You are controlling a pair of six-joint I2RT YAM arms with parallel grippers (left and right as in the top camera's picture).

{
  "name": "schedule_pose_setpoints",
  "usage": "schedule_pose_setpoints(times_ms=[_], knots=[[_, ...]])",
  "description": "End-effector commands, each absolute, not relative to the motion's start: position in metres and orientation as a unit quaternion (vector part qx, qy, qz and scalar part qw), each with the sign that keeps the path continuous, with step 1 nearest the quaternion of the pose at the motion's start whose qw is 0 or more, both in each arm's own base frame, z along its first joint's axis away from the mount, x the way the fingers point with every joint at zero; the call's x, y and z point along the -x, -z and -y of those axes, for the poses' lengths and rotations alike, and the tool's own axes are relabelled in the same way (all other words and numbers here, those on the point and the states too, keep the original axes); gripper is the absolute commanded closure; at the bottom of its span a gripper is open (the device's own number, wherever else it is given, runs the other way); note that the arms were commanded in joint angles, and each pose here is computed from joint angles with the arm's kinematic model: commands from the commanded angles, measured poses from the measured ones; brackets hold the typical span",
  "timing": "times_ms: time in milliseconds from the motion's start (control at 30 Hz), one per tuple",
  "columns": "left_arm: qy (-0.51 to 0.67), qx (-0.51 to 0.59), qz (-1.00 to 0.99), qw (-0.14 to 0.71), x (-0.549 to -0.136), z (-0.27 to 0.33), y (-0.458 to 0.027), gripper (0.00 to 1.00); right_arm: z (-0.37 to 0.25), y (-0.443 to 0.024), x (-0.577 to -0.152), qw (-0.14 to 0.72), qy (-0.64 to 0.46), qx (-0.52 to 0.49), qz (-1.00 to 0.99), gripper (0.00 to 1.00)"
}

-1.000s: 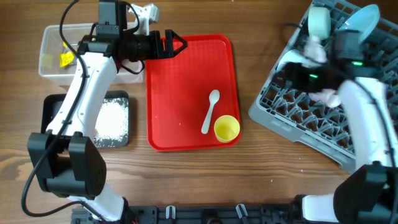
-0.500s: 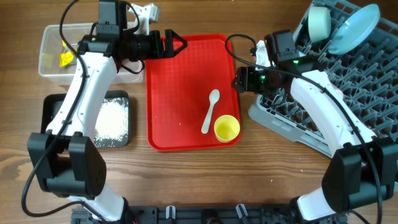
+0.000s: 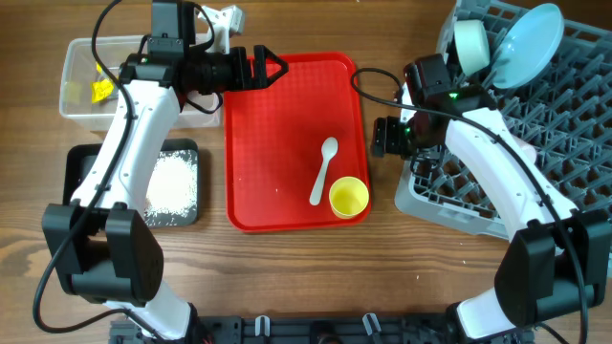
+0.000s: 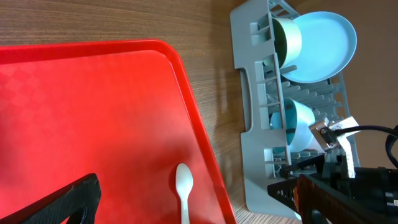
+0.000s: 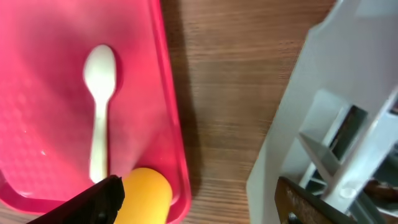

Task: Sort waste into correct bins and load items into the dishwasher rack
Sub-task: 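Withdraw the right gripper from the rack toward the red tray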

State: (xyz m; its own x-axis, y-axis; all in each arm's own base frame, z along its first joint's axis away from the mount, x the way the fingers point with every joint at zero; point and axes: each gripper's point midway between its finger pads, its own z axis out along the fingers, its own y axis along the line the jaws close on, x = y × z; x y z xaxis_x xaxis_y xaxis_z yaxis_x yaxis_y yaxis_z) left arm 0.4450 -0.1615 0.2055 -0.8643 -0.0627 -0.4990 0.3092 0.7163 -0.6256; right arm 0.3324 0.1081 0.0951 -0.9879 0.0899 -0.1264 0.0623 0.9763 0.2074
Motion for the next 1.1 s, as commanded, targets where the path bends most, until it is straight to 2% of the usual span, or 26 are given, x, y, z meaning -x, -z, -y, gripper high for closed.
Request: schedule_pose_setpoints(times_ms=[0, 133, 400, 500, 600, 700, 833, 1067], knots=[[0.367, -0.071, -0.893, 0.250, -0.446, 0.163, -0.202, 0.00, -0.093, -0.091, -0.329, 0.060, -0.064, -0.051, -0.995, 0.19], [0.367, -0.071, -0.893, 0.250, -0.446, 0.163, -0.202, 0.00, -0.078, -0.088, -0.321, 0.049, -0.021, -0.056, -0.997, 0.19], [0.367, -0.072, -0.893, 0.251, -0.446, 0.163, -0.202, 0.00, -0.074, -0.088, -0.319, 0.045, -0.018, -0.054, -0.997, 0.18], [0.367, -0.071, -0.893, 0.250, -0.446, 0.163, -0.202, 0.00, -0.079, -0.099, -0.326, 0.061, -0.033, -0.039, -0.997, 0.18], [0.367, -0.071, -0.893, 0.250, -0.446, 0.163, -0.202, 0.00, -0.105, -0.132, -0.330, 0.099, -0.109, 0.022, -0.989, 0.18], [0.367, -0.071, -0.893, 0.250, -0.446, 0.163, -0.202, 0.00, -0.126, -0.146, -0.318, 0.098, -0.157, 0.061, -0.981, 0.17], [0.367, -0.071, -0.893, 0.250, -0.446, 0.163, -0.202, 0.00, -0.146, -0.143, -0.298, 0.071, -0.155, 0.092, -0.981, 0.18], [0.367, -0.071, -0.893, 0.250, -0.446, 0.163, -0.202, 0.00, -0.141, -0.156, -0.310, 0.106, -0.161, 0.080, -0.978, 0.17]])
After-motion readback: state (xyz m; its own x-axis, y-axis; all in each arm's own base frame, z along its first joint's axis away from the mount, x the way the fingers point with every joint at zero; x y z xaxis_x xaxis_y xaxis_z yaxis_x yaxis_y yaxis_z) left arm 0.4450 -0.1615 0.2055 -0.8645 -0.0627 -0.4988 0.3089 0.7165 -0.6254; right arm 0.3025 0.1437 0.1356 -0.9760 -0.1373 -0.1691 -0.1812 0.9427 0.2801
